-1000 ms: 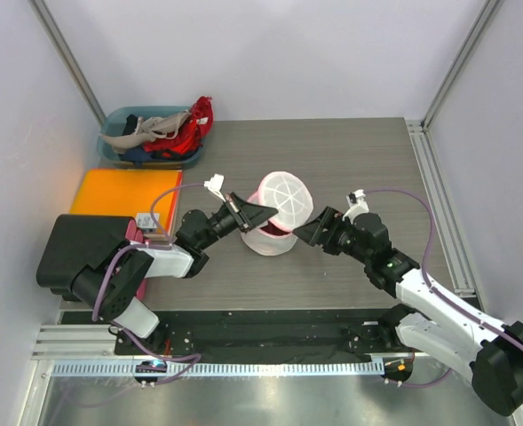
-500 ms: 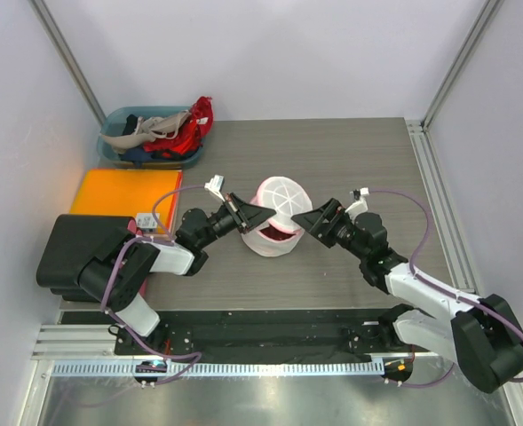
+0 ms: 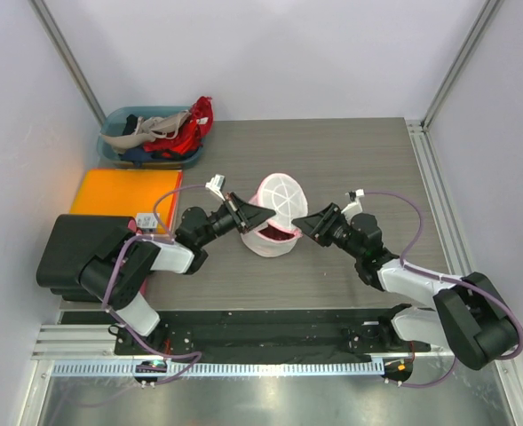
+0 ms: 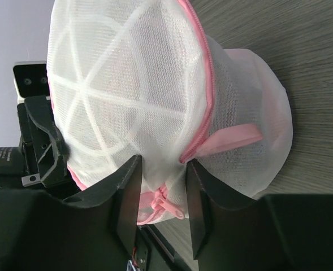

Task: Place the bra in the laundry bag and zip it closed
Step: Close the laundry bag at the center of the board.

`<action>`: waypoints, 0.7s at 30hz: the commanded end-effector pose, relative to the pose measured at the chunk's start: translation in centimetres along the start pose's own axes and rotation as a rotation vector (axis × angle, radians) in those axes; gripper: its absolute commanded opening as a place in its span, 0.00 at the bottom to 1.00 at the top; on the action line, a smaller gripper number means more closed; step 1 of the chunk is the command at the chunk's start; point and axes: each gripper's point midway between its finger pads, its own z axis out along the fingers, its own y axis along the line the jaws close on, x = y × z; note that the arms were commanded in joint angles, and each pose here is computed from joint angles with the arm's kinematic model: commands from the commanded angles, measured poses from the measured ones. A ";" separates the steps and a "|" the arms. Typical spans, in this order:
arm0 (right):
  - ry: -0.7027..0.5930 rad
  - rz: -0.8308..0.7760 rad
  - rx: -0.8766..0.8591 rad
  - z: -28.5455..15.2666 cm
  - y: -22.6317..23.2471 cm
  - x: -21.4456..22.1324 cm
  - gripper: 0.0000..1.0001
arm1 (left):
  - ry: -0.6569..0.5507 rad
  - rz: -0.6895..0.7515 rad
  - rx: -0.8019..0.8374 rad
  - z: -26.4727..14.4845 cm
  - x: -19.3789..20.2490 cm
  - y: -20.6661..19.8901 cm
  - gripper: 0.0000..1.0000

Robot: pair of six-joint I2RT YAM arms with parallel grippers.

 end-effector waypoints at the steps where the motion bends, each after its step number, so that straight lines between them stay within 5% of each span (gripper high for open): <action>1: -0.032 -0.048 -0.110 0.2 2.4 -1.0 0.36 | 0.038 0.036 0.007 0.2 -0.2 -0.7 0.04; 6: -0.028 -0.036 -0.139 -0.2 2.9 -0.8 0.07 | 0.046 0.145 -0.158 -0.7 -1.1 0.8 0.24; 7: -0.026 -0.034 -0.139 -0.3 2.9 -0.7 0.05 | 0.055 0.193 -0.295 -1.7 -1.0 3.4 0.32; 14: -0.020 0.012 -0.139 -0.5 3.8 -0.9 0.01 | -0.053 0.530 -0.604 -6.7 -5.5 0.7 0.52; 21: -0.030 0.111 -0.076 -0.7 4.0 -1.5 0.01 | -0.022 0.622 -0.607 -8.2 -1.2 -2.3 0.37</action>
